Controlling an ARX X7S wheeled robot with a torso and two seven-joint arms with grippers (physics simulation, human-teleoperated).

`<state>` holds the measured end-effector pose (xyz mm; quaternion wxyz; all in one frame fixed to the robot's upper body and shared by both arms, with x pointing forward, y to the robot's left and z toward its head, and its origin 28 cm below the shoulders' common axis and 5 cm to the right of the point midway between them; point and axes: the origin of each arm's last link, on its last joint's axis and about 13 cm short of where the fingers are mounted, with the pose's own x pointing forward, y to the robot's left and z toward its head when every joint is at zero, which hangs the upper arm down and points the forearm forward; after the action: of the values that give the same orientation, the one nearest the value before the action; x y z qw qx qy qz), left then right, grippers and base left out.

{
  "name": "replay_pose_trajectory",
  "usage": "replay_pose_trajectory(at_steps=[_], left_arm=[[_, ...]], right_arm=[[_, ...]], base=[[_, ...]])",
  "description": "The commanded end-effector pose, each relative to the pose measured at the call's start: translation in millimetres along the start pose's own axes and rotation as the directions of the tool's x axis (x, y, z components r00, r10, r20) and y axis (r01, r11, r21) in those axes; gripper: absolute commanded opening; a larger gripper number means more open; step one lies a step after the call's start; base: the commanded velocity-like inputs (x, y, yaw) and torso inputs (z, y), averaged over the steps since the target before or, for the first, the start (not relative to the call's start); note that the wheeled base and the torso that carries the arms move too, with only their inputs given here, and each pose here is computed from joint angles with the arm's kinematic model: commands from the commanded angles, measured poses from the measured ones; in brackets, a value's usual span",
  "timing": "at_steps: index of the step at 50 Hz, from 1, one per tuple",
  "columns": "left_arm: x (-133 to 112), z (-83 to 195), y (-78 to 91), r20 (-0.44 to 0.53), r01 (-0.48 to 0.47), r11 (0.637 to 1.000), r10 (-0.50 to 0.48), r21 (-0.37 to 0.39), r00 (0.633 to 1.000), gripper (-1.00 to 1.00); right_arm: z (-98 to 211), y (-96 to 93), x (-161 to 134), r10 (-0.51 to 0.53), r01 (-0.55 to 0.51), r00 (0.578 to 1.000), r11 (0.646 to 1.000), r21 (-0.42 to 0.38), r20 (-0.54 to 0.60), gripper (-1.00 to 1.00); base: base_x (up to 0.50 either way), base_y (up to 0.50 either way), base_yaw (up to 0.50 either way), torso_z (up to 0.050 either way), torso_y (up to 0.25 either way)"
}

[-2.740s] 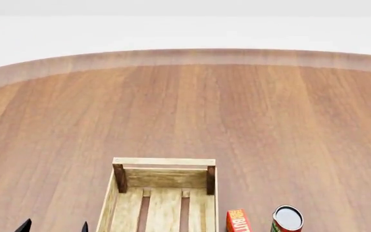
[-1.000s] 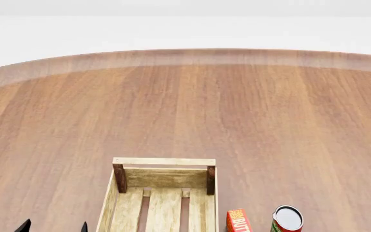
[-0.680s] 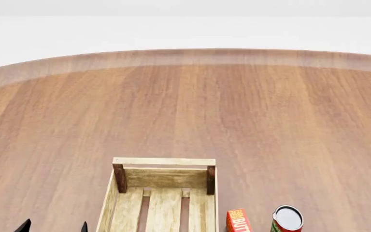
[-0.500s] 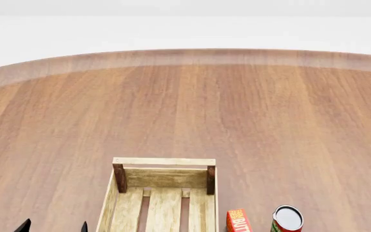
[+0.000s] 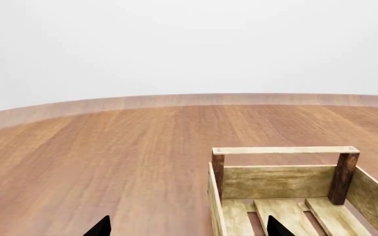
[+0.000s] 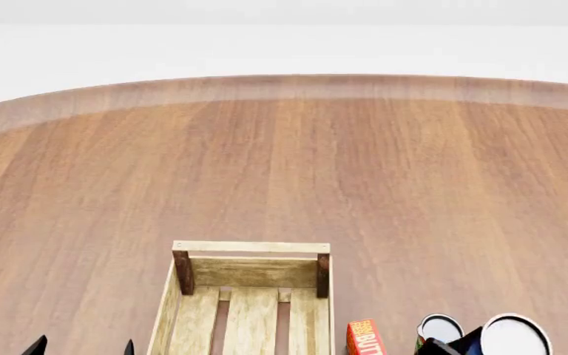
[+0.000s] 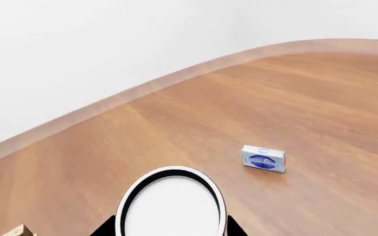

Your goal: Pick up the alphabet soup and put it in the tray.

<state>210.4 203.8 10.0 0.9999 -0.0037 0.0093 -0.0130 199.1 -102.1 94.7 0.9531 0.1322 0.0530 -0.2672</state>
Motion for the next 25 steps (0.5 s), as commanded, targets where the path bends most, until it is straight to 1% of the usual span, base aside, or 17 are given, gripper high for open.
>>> replay_pose_trajectory(at_steps=[1,9,10,11,13,20,22,23,24,25], left_arm=[[0.4,-0.3,0.1,0.000,-0.002,1.000,0.002,0.001,1.000,1.00],[0.6,-0.1,0.3,-0.001,0.000,1.000,0.000,-0.003,1.000,1.00],[0.6,-0.1,0.3,0.000,0.000,1.000,0.000,-0.003,1.000,1.00],[0.7,-0.2,0.4,0.000,0.000,1.000,0.000,-0.003,1.000,1.00],[1.0,-0.3,0.5,0.000,-0.001,1.000,0.001,-0.004,1.000,1.00],[1.9,-0.8,0.6,0.000,-0.001,1.000,0.001,-0.004,1.000,1.00],[1.8,-0.8,0.7,0.000,-0.001,1.000,0.001,-0.005,1.000,1.00],[1.8,-0.7,0.6,0.000,-0.001,1.000,0.001,-0.004,1.000,1.00],[1.8,-0.7,0.6,0.000,-0.001,1.000,0.001,-0.005,1.000,1.00],[1.7,-0.5,0.6,0.001,-0.001,1.000,0.001,-0.004,1.000,1.00]], right_arm=[[12.4,20.8,-4.9,0.141,-0.140,0.990,0.990,-0.033,0.030,-1.00],[15.7,33.8,-8.3,0.223,-0.222,0.975,0.973,-0.061,0.016,-1.00],[16.2,34.9,-8.9,0.233,-0.232,0.972,0.971,-0.060,0.015,-1.00],[17.9,36.3,-10.1,0.256,-0.255,0.966,0.966,-0.035,0.025,-1.00],[20.8,40.5,-14.1,0.292,-0.291,0.956,0.956,-0.039,0.012,-1.00],[25.1,49.1,-15.9,0.355,-0.353,0.935,0.934,-0.051,0.020,-1.00],[24.5,52.2,-16.4,0.381,-0.379,0.925,0.924,-0.053,0.019,-1.00],[24.1,53.6,-16.6,0.409,-0.408,0.912,0.912,-0.038,0.018,-1.00],[23.4,54.3,-16.4,0.396,-0.394,0.918,0.918,-0.049,0.015,-1.00],[22.2,56.7,-15.9,0.433,-0.432,0.901,0.901,-0.052,0.012,-1.00]], base=[[0.00,0.00,0.00,0.000,0.000],[0.00,0.00,0.00,0.000,0.001],[0.00,0.00,0.00,0.000,0.000],[0.00,0.00,0.00,0.000,0.000],[0.00,0.00,0.00,0.000,0.000],[0.00,0.00,0.00,0.000,0.001],[0.00,0.00,0.00,0.000,0.000],[0.00,0.00,0.00,0.000,0.000],[0.00,0.00,0.00,0.000,0.000],[0.00,0.00,0.00,0.000,0.000]])
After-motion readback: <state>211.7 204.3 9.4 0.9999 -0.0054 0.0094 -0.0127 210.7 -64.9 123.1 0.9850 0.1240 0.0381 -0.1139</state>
